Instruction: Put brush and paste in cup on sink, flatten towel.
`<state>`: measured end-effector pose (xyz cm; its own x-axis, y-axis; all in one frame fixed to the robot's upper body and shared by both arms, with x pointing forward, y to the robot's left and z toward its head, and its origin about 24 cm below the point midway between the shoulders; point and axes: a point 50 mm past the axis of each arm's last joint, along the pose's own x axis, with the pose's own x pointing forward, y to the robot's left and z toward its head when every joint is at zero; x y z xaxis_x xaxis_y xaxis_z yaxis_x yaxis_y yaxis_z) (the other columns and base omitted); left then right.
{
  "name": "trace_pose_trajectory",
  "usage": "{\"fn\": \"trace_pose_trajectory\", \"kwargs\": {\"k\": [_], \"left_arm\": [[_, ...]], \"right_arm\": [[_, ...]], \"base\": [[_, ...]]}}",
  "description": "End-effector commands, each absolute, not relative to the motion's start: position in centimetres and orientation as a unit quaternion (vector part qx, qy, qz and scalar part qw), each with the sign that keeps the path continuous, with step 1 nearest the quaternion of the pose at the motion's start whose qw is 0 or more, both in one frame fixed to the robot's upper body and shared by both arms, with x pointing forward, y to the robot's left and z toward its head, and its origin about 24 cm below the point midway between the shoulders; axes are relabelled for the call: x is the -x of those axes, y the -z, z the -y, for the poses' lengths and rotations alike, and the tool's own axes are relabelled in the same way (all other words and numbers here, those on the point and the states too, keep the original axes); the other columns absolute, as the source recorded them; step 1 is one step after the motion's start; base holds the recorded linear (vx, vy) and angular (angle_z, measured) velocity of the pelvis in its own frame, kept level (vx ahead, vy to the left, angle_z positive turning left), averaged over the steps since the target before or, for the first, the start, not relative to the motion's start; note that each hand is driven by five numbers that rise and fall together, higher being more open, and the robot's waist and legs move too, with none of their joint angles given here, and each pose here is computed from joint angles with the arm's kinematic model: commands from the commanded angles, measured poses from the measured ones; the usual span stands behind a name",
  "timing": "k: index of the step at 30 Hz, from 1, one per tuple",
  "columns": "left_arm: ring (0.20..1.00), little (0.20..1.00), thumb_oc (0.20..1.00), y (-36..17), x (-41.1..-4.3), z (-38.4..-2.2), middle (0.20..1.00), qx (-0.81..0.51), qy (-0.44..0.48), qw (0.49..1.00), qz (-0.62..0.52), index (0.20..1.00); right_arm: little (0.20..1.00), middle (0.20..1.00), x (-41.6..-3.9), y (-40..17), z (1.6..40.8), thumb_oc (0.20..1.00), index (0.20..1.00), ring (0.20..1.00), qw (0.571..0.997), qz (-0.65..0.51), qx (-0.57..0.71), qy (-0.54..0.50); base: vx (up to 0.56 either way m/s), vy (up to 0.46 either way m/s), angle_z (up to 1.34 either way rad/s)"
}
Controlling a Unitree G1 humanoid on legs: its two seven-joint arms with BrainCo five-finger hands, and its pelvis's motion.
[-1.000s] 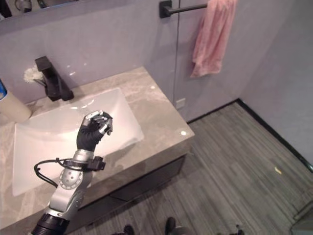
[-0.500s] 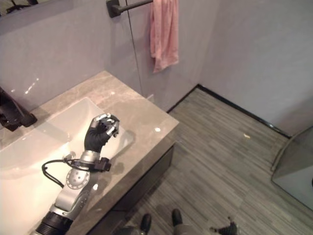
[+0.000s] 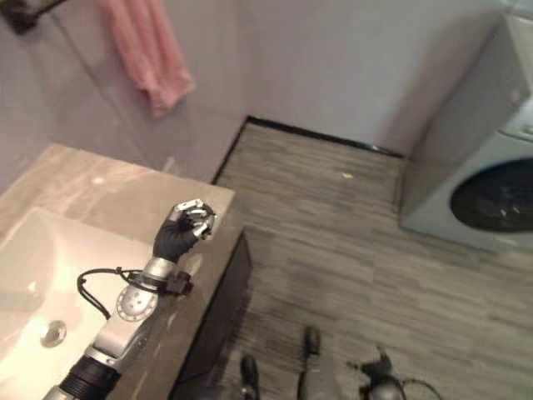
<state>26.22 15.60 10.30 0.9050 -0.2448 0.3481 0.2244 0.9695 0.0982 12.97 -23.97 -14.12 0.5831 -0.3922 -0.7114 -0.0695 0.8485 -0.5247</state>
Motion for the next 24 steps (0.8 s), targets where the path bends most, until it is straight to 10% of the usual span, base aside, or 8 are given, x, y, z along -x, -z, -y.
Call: {"fn": "trace_pose_trajectory", "kwargs": {"k": [1,23,24], "left_arm": [[0.200,0.200,0.200,-12.5,-26.1,-16.3,0.200,-0.004,0.093,0.966,0.241,0.200],[0.203,0.203,0.203,-5.4,-26.1,-15.6,0.203,-0.069,0.062,0.991,0.094,0.203],[0.335,0.335,0.335,-4.6,-26.1,-15.7,0.335,-0.076,0.059,0.993,0.076,0.335]], "right_arm": [[1.000,1.000,-12.3,13.9,25.5,1.000,1.000,1.000,0.839,-0.449,0.292,0.092],[1.000,1.000,-14.1,11.4,28.4,1.000,1.000,1.000,0.874,-0.377,0.249,0.177],[1.000,1.000,-14.8,11.2,28.1,1.000,1.000,1.000,0.878,-0.369,0.250,0.172]], "base": [[-0.07,-0.099,-0.57],[0.01,-0.130,-0.10],[0.00,0.028,-0.09]]}}
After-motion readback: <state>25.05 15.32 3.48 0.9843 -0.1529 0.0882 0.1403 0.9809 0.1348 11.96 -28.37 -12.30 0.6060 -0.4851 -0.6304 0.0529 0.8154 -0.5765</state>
